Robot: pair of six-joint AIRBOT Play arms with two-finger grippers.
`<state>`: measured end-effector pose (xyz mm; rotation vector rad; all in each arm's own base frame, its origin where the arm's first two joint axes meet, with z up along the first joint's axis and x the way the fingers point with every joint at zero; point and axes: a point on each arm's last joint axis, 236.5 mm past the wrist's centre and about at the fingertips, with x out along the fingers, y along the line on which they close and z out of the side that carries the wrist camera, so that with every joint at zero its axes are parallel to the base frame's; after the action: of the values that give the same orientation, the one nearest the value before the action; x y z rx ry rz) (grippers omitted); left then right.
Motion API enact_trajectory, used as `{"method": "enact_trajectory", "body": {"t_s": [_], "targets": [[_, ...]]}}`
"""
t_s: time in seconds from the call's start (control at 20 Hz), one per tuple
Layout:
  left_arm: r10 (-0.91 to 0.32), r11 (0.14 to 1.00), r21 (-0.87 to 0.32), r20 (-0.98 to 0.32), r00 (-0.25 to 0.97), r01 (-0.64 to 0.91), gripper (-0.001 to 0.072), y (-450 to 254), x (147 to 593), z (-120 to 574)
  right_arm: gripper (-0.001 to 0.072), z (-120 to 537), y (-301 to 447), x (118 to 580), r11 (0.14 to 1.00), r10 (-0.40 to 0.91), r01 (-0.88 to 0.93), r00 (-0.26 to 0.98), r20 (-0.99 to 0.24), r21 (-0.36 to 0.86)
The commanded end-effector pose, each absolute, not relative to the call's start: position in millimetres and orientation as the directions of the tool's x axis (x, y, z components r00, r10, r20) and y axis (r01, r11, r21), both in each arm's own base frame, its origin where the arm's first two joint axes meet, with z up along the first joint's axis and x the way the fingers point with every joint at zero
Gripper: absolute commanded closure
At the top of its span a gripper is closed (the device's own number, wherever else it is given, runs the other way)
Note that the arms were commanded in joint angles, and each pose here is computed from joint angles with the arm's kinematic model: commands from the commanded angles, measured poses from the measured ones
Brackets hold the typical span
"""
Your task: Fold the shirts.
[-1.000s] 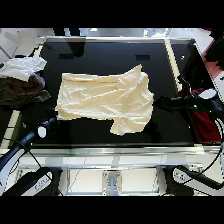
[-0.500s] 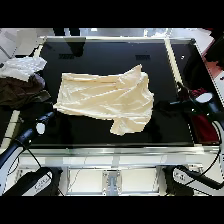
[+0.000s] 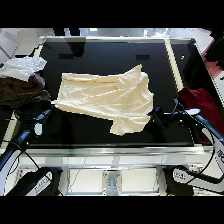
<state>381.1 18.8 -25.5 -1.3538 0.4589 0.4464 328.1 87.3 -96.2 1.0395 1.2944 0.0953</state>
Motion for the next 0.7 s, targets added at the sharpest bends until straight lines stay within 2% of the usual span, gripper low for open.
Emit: {"method": "enact_trajectory", "body": {"t_s": [0.0, 0.05, 0.1, 0.15, 0.2, 0.25, 0.4, 0.5, 0.6, 0.65], "targets": [[0.041, 0.166, -0.821, -0.548, 0.836, -0.546, 0.0695, 19, 382, -22, 0.0153, -115, 105, 336, 0.516, 0.602, 0.518, 0.347, -0.719, 0.682], [0.041, 0.166, -0.821, -0.547, 0.836, -0.546, 0.0695, 19, 382, -22, 0.0155, -117, 112, 338, 0.510, 0.611, 0.516, 0.345, -0.712, 0.688], [0.041, 0.168, -0.821, -0.547, 0.836, -0.545, 0.0695, 19, 382, -22, 0.0207, -115, 117, 342, 0.504, 0.621, 0.507, 0.350, -0.701, 0.699], [0.041, 0.189, -0.820, -0.544, 0.838, -0.541, 0.0695, 19, 382, -20, 0.0376, -110, 121, 348, 0.506, 0.627, 0.485, 0.362, -0.690, 0.714], [0.038, 0.251, -0.813, -0.534, 0.844, -0.525, 0.0695, 17, 382, -16, 0.0604, -102, 121, 357, 0.505, 0.629, 0.467, 0.378, -0.680, 0.726], [0.036, 0.321, -0.803, -0.519, 0.854, -0.502, 0.0695, 16, 383, -9, 0.0696, -92, 122, 366, 0.504, 0.636, 0.442, 0.391, -0.665, 0.742], [0.032, 0.513, -0.788, -0.379, 0.925, -0.341, 0.0696, 13, 382, 52, 0.0698, -25, 128, 384, 0.546, 0.710, 0.213, 0.397, -0.582, 0.811], [0.051, 0.721, -0.668, -0.218, 0.975, -0.187, 0.0697, 16, 369, 126, 0.0698, 34, 119, 375, 0.627, 0.711, 0.029, 0.386, -0.588, 0.778], [0.155, 0.816, -0.530, -0.185, 0.970, -0.231, 0.0697, 39, 334, 183, 0.0699, 99, 94, 355, 0.737, 0.636, -0.108, 0.444, -0.631, 0.667], [0.236, 0.866, -0.398, -0.211, 0.949, -0.304, 0.0698, 58, 303, 207, 0.0699, 139, 79, 342, 0.791, 0.579, -0.162, 0.510, -0.636, 0.591]]}}
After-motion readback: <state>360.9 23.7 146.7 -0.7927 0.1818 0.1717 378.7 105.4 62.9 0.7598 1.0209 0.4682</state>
